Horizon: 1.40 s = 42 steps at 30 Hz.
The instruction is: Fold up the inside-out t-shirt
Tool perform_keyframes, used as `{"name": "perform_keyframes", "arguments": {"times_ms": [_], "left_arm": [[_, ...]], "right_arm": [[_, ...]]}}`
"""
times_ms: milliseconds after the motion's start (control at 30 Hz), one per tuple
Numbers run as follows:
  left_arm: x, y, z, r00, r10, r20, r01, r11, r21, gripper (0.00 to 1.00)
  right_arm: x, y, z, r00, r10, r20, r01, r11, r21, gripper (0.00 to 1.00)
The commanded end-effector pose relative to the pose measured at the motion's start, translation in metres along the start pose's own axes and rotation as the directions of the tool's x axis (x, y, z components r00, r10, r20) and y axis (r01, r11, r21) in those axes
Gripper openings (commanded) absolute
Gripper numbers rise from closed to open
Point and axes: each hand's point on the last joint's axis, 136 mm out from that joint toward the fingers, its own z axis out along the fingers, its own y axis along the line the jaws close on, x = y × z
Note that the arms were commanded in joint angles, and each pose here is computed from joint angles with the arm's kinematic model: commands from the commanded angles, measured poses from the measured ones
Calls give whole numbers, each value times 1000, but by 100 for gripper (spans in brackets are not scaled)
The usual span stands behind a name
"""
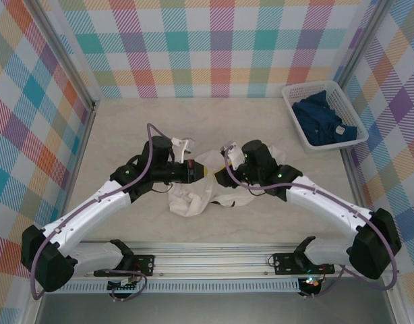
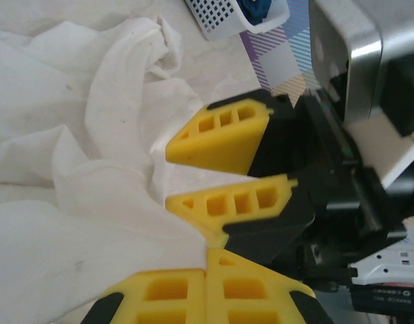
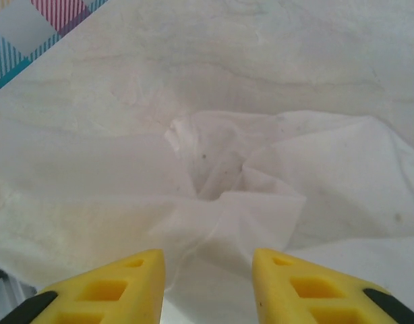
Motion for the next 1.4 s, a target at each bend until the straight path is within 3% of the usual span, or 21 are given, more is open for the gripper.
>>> {"name": "perform_keyframes", "arguments": {"times_ms": [0, 167, 333, 400, 500, 567, 667, 833, 900, 967, 1200, 1367], "left_arm": [[0, -5, 4, 996, -86, -3, 86, 996, -3, 0], [-1, -9, 5, 996, -88, -4, 88, 996, 8, 0], [3, -14, 5, 997, -80, -19, 81, 996, 29, 0], [4, -12, 5, 997, -75, -24, 75, 997, 18, 0], [2, -7, 3, 999, -49, -12, 48, 999, -18, 0], [-3, -3, -1, 1000, -19, 17, 20, 998, -54, 2], [-11, 12, -17, 994, 61, 93, -47, 988, -149, 15], [-10, 56, -48, 945, 232, 229, -143, 927, -347, 56], [0, 71, -45, 932, 285, 223, -187, 906, -380, 66], [0, 83, -38, 916, 336, 218, -224, 881, -417, 69], [8, 119, 11, 872, 489, -22, -438, 760, -481, 75], [-4, 137, 30, 836, 542, -81, -496, 686, -533, 76]], "right_arm": [[-7, 21, -11, 992, -79, 102, 90, 990, -110, 46], [4, 49, -17, 977, -141, 161, 181, 947, -267, 60], [-11, 57, -3, 972, -130, 193, 188, 927, -323, 65], [-19, 53, 0, 969, -129, 212, 190, 935, -300, 53], [-20, 48, -1, 968, -128, 216, 185, 945, -269, 17], [-16, 43, -1, 973, -112, 203, 162, 955, -248, 0], [-9, 29, -1, 986, -43, 163, 79, 972, -223, 0], [-15, 14, -13, 976, 129, 176, -73, 953, -294, 0], [-19, 16, -17, 973, 141, 181, -77, 944, -322, 0], [-19, 19, -19, 975, 133, 177, -66, 938, -341, 0], [-18, 14, -27, 977, 124, 174, -59, 939, -340, 0], [-12, 16, -29, 982, 111, 156, -51, 938, -343, 0]]}}
